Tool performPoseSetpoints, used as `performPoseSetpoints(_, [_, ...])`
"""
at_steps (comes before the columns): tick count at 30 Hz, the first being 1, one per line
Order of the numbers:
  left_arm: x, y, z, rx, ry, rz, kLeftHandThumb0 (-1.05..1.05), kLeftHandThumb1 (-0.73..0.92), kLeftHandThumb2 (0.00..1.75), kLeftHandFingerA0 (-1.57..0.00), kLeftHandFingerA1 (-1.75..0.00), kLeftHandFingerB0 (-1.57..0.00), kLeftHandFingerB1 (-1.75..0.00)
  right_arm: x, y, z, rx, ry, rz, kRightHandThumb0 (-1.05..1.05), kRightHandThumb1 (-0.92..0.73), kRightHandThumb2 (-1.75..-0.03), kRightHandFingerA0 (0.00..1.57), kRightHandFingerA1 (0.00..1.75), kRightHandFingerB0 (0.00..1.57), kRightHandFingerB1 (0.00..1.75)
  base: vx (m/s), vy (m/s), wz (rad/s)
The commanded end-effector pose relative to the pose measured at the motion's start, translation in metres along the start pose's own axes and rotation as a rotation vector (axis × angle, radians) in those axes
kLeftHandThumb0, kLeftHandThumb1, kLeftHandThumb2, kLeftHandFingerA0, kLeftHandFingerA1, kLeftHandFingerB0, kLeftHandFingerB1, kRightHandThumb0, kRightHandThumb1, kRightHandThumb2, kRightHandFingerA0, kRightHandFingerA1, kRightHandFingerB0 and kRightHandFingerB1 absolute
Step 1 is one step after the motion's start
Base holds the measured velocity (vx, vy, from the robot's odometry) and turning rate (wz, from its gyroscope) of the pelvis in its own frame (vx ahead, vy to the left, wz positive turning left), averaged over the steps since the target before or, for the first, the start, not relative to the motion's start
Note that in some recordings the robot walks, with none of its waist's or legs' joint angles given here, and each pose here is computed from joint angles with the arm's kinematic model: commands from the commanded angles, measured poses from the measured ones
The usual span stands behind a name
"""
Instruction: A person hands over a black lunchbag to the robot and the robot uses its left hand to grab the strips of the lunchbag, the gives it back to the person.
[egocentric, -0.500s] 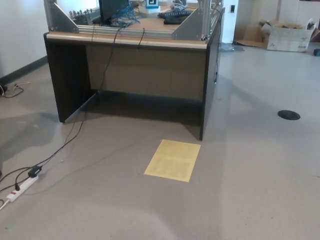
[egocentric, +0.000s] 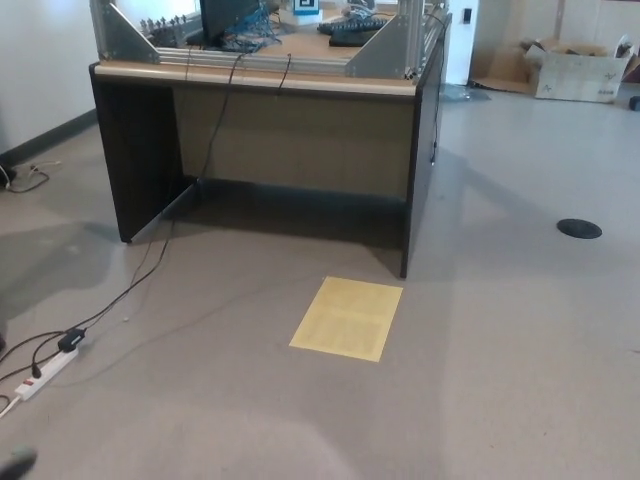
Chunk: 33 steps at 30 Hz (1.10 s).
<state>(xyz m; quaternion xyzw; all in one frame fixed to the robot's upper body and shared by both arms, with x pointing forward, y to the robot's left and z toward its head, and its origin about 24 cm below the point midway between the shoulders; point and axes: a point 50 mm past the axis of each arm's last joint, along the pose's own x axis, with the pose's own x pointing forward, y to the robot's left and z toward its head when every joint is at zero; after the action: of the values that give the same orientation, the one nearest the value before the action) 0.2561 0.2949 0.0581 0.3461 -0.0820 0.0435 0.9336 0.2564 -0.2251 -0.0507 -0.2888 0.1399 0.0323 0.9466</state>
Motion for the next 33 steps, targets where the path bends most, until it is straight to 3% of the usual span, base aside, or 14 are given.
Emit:
performPoseSetpoints(1, [0.038, 0.044, 0.083, 0.054, -0.36, 0.019, -0.61, 0.4, 0.75, -0.03, -0.21, -0.06, -0.21, 0.002, -0.011, 0.008, -0.028, -0.102, -0.047, -0.59, -0.57, -0.94, 0.49, 0.59, 0.36, 0.51, 0.0, 0.0, 0.0])
performPoseSetpoints(3, [0.05, 0.054, 0.108, 0.085, -0.454, 0.027, -0.61, 0.5, 0.56, -0.01, -0.23, -0.03, -0.23, 0.003, -0.01, 0.01, -0.023, -0.102, -0.046, -0.59, -0.57, -0.94, 0.48, 0.58, 0.35, 0.5, 0.0, 0.0, 0.0])
performPoseSetpoints(8, [0.064, 0.071, 0.17, 0.12, -0.601, 0.004, -0.69, 0.45, 0.78, 0.0, -0.05, -0.01, -0.09, 0.006, -0.009, 0.012, -0.022, -0.109, -0.042, -0.61, -0.58, -0.94, 0.48, 0.58, 0.37, 0.51, 0.0, 0.0, 0.0])
performPoseSetpoints(10, [0.065, 0.073, 0.189, 0.138, -0.644, -0.006, -0.71, 0.45, 0.77, 0.0, 0.0, -0.01, -0.04, 0.007, -0.008, 0.013, -0.036, -0.112, -0.041, -0.58, -0.68, -0.61, 0.52, 0.43, 0.48, 0.4, 0.0, 0.0, 0.0])
performPoseSetpoints(12, [0.066, 0.073, 0.209, 0.178, -0.693, -0.013, -0.71, 0.44, 0.78, 0.0, -0.02, 0.0, -0.05, 0.007, -0.008, 0.013, -0.032, -0.111, -0.041, -0.58, -0.68, -0.61, 0.52, 0.43, 0.48, 0.4, 0.0, 0.0, 0.0])
performPoseSetpoints(13, [0.066, 0.073, 0.224, 0.205, -0.728, -0.022, -0.73, 0.45, 0.8, 0.0, -0.04, 0.0, -0.06, 0.008, -0.008, 0.014, -0.027, -0.108, -0.04, -0.61, -0.58, -0.94, 0.48, 0.58, 0.37, 0.5, 0.0, 0.0, 0.0])
performPoseSetpoints(18, [0.069, 0.064, 0.266, 0.238, -0.837, -0.036, -0.77, 0.47, 0.82, 0.0, -0.02, -0.01, -0.05, 0.006, -0.006, 0.013, -0.004, -0.117, -0.043, -0.59, -0.57, -0.93, 0.5, 0.59, 0.38, 0.51, 0.0, 0.0, 0.0])
performPoseSetpoints(19, [0.069, 0.063, 0.272, 0.235, -0.838, -0.042, -0.77, 0.47, 0.81, 0.0, 0.0, 0.0, -0.04, 0.006, -0.005, 0.013, -0.004, -0.12, -0.044, -0.55, -0.67, -0.6, 0.53, 0.44, 0.5, 0.4, 0.0, 0.0, 0.0])
performPoseSetpoints(21, [0.072, 0.057, 0.287, 0.248, -0.861, -0.049, -0.77, 0.47, 0.81, 0.0, 0.0, 0.0, -0.02, 0.006, -0.004, 0.013, 0.006, -0.121, -0.043, -0.59, -0.56, -0.93, 0.48, 0.58, 0.37, 0.51, 0.0, 0.0, 0.0])
performPoseSetpoints(25, [0.075, 0.045, 0.308, 0.256, -0.887, -0.047, -0.77, 0.46, 0.81, 0.0, 0.0, 0.0, -0.03, 0.006, -0.004, 0.013, -0.008, -0.121, -0.038, -0.62, -0.58, -0.94, 0.47, 0.58, 0.37, 0.5, 0.0, 0.0, 0.0])
performPoseSetpoints(27, [0.078, 0.039, 0.313, 0.231, -0.892, -0.057, -0.74, 0.45, 0.8, 0.0, -0.03, 0.0, -0.05, 0.006, -0.004, 0.013, -0.009, -0.122, -0.039, -0.59, -0.68, -0.61, 0.52, 0.45, 0.49, 0.39, 0.0, 0.0, 0.0])
performPoseSetpoints(28, [0.08, 0.035, 0.316, 0.227, -0.895, -0.061, -0.75, 0.47, 0.82, 0.0, -0.03, 0.0, -0.05, 0.006, -0.003, 0.013, -0.008, -0.121, -0.038, -0.63, -0.58, -0.95, 0.49, 0.58, 0.37, 0.5, 0.0, 0.0, 0.0])
performPoseSetpoints(31, [0.084, 0.025, 0.327, 0.207, -0.906, -0.073, -0.77, 0.47, 0.81, 0.0, 0.0, 0.0, -0.03, 0.007, -0.003, 0.014, -0.006, -0.123, -0.035, -0.61, -0.57, -0.95, 0.51, 0.6, 0.37, 0.51, 0.0, 0.0, 0.0])
performPoseSetpoints(33, [0.085, 0.02, 0.333, 0.193, -0.914, -0.078, -0.76, 0.47, 0.8, 0.0, 0.0, 0.0, -0.02, 0.007, -0.003, 0.015, -0.014, -0.128, -0.036, -0.56, -0.68, -0.6, 0.55, 0.44, 0.51, 0.41, 0.0, 0.0, 0.0])
